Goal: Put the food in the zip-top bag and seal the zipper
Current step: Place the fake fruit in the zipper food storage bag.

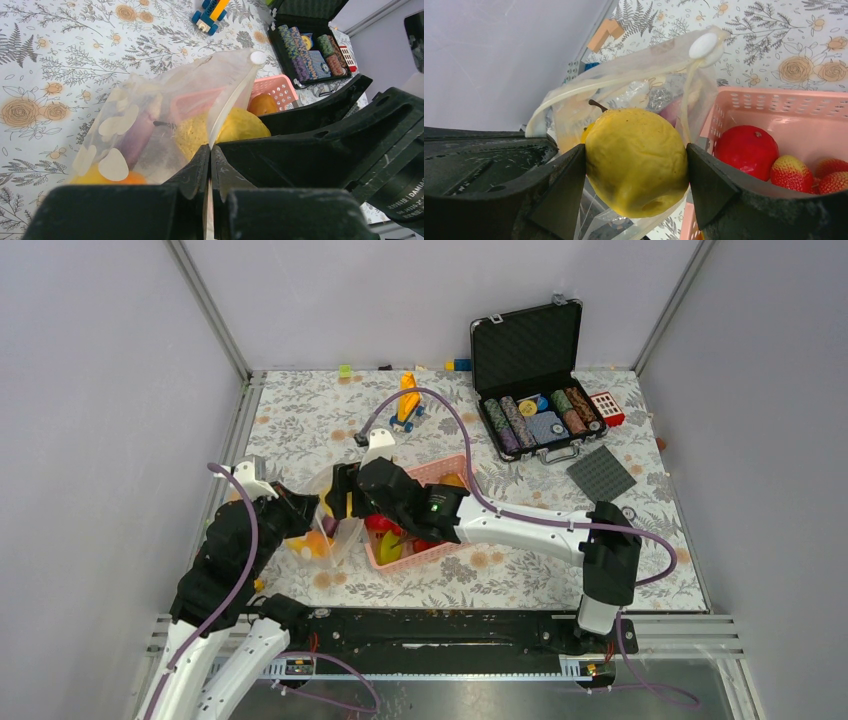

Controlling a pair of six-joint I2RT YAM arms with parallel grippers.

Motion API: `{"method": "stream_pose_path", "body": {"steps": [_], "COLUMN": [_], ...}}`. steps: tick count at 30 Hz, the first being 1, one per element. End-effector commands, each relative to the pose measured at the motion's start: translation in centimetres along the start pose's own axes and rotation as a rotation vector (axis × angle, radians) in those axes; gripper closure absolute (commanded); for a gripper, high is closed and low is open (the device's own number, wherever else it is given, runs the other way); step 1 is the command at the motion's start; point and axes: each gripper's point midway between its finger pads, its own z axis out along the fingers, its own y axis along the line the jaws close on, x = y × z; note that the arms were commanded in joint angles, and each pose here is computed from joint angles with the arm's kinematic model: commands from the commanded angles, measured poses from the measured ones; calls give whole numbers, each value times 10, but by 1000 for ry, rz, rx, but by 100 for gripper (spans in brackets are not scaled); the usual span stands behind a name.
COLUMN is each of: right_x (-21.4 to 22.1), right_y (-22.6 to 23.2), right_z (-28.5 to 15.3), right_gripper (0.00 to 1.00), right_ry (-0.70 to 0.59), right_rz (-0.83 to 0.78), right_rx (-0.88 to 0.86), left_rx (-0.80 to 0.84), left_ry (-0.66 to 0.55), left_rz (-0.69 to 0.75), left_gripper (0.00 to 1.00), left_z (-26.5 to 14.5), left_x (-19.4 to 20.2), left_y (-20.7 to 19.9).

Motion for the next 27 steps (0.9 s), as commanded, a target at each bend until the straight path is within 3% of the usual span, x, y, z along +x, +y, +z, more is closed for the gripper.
{"method": "stream_pose_path", "body": {"steps": [1, 10, 20, 27], "right_x": [1, 0, -9, -18], "right_y": [8, 14, 13, -27], "right_z": [0, -8, -25, -56], "right_gripper": [26, 1, 0, 0], "right_ry": [8, 10, -33, -136], "right_rz": [9, 5, -48, -325], "right_rx": [-8, -56, -101, -124], "left_rx": [54, 57, 50, 35], "left_ry": [-31, -40, -54, -71], "left_rz": [-1, -5, -9, -14], "left_gripper": [100, 100, 100, 100], "left_z": [3, 3, 1, 0], "left_x": [-10, -11, -13, -16], "left_y": [-12, -11, -9, -6]}}
